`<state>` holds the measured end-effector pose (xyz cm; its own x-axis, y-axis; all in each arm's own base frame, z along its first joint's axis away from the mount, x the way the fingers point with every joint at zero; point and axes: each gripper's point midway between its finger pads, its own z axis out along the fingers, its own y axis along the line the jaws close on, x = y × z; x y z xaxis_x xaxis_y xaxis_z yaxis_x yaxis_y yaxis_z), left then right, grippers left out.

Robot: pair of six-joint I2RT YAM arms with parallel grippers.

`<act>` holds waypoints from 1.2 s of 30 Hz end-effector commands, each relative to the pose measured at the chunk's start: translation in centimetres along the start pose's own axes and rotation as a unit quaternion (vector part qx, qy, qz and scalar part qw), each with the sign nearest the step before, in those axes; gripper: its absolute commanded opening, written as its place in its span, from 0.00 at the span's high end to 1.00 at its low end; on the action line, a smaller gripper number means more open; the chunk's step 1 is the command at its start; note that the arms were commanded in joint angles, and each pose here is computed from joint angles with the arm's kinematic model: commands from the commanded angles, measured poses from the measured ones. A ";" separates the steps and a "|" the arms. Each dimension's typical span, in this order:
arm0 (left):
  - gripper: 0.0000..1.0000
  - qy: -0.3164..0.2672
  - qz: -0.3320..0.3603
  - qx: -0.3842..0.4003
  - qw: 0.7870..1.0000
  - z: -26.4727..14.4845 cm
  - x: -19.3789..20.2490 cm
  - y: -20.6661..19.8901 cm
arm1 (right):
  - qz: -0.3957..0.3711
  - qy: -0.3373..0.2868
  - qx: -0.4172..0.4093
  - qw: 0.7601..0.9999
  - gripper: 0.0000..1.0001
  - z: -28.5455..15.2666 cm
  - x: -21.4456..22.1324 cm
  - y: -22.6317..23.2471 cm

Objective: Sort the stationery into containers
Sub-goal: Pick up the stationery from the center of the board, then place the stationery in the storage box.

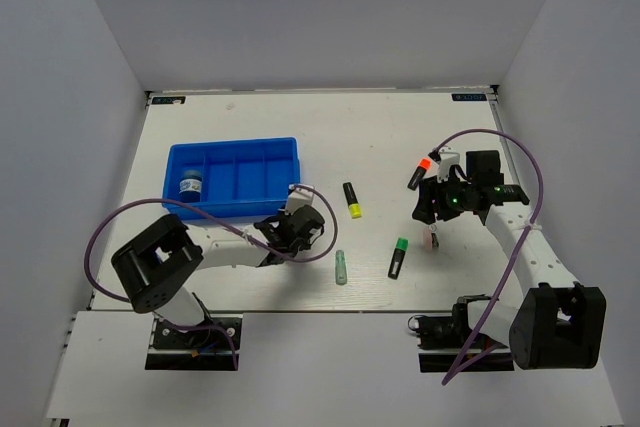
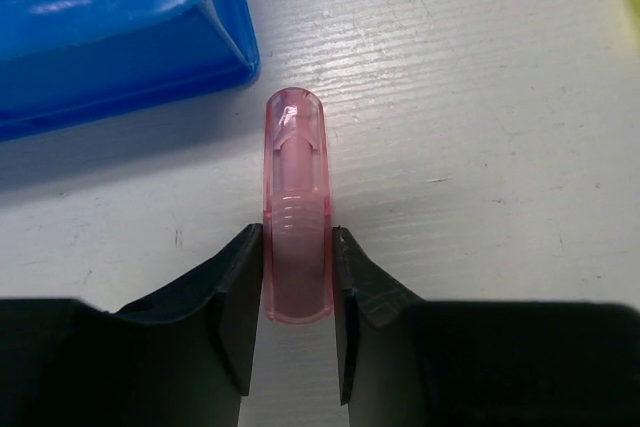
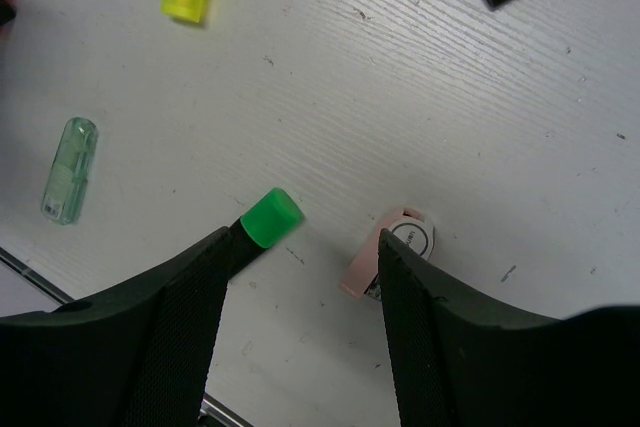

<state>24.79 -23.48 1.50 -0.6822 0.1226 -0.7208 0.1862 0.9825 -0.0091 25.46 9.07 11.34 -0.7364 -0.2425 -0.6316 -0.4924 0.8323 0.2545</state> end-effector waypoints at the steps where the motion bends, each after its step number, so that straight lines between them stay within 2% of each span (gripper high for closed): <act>1: 0.77 0.090 0.051 -0.008 0.995 -1.2 6.0 1.3 | -0.014 -0.024 0.002 1.000 0.37 -0.8 -1.7 0.1; 3: 0.84 0.081 0.057 -0.005 0.995 -2.0 5.3 1.0 | -0.015 -0.027 0.003 1.000 0.35 -0.9 -1.7 0.1; 4: 0.90 0.075 0.075 0.005 0.994 -2.9 5.2 0.3 | -0.015 -0.027 0.001 1.000 0.29 -1.0 -1.7 0.2; 6: 0.95 0.061 0.082 0.022 0.995 -4.5 2.8 -1.1 | -0.019 -0.027 -0.004 0.999 0.10 -0.9 -1.7 0.4; 7: 0.97 0.068 0.098 0.025 0.993 -5.3 2.7 -1.4 | -0.021 -0.029 -0.008 0.999 0.10 -0.9 -1.8 0.5; 8: 1.00 0.051 0.094 0.039 0.993 -6.4 0.4 -2.8 | -0.024 -0.028 -0.010 0.999 0.10 -0.9 -1.7 0.6; 9: 1.00 0.045 0.100 0.042 0.993 -6.9 -0.4 -3.0 | -0.024 -0.028 -0.014 0.999 0.12 -0.9 -1.7 0.8; 10: 1.00 0.023 0.088 0.057 0.994 -8.2 -2.8 -3.6 | -0.023 -0.027 -0.018 0.999 0.16 -0.9 -1.7 0.8; 12: 1.00 0.010 0.086 0.062 0.994 -9.8 -5.2 -3.4 | -0.026 -0.029 -0.022 0.999 0.27 -1.0 -1.8 1.0; 15: 1.00 -0.012 0.062 0.052 0.997 -11.0 -8.6 -1.1 | -0.026 -0.032 -0.021 0.999 0.31 -1.1 -1.8 1.1; 17: 1.00 -0.020 0.037 0.027 0.999 -11.2 -10.7 2.1 | -0.026 -0.032 -0.021 0.999 0.31 -1.1 -1.8 1.1; 18: 1.00 -0.023 -0.002 -0.003 1.000 -10.7 -12.4 5.2 | -0.024 -0.033 -0.021 0.999 0.31 -1.2 -1.8 1.1; 20: 1.00 -0.032 -0.029 -0.002 0.999 -10.9 -13.8 7.0 | -0.027 -0.034 -0.023 0.999 0.29 -1.2 -1.8 1.1; 21: 1.00 -0.045 -0.072 -0.033 0.996 -10.4 -15.7 10.4 | -0.028 -0.034 -0.022 0.999 0.29 -1.2 -1.9 1.2; 23: 1.00 -0.028 -0.078 -0.034 0.996 -10.1 -16.3 11.7 | -0.026 -0.032 -0.024 0.999 0.28 -1.2 -1.8 1.2; 24: 1.00 -0.027 -0.096 -0.056 0.993 -9.8 -17.1 14.3 | -0.026 -0.033 -0.025 0.999 0.28 -1.2 -1.8 1.2; 25: 1.00 -0.022 -0.102 -0.058 0.993 -9.5 -17.6 14.8 | -0.029 -0.035 -0.024 0.999 0.28 -1.2 -1.9 1.2; 28: 1.00 0.002 -0.109 -0.076 0.991 -7.8 -17.9 16.9 | -0.028 -0.034 -0.025 0.999 0.25 -1.2 -1.8 1.3; 29: 1.00 0.030 -0.098 -0.089 0.991 -6.2 -17.0 17.5 | -0.028 -0.035 -0.025 0.999 0.25 -1.2 -1.9 1.3; 32: 1.00 0.042 -0.101 -0.096 0.989 -5.4 -17.3 18.4 | -0.028 -0.033 -0.026 0.999 0.21 -1.2 -1.8 1.3; 36: 0.97 0.086 -0.104 -0.128 0.983 -2.9 -15.2 20.0 | -0.027 -0.029 -0.031 0.999 0.17 -1.1 -1.7 1.4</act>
<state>36.61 -5.99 14.14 -0.7896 -0.0913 -0.6068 -0.1405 0.9895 0.0339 25.08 9.82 12.09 -0.7100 -0.2535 -0.6570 -0.5364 0.7992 0.2712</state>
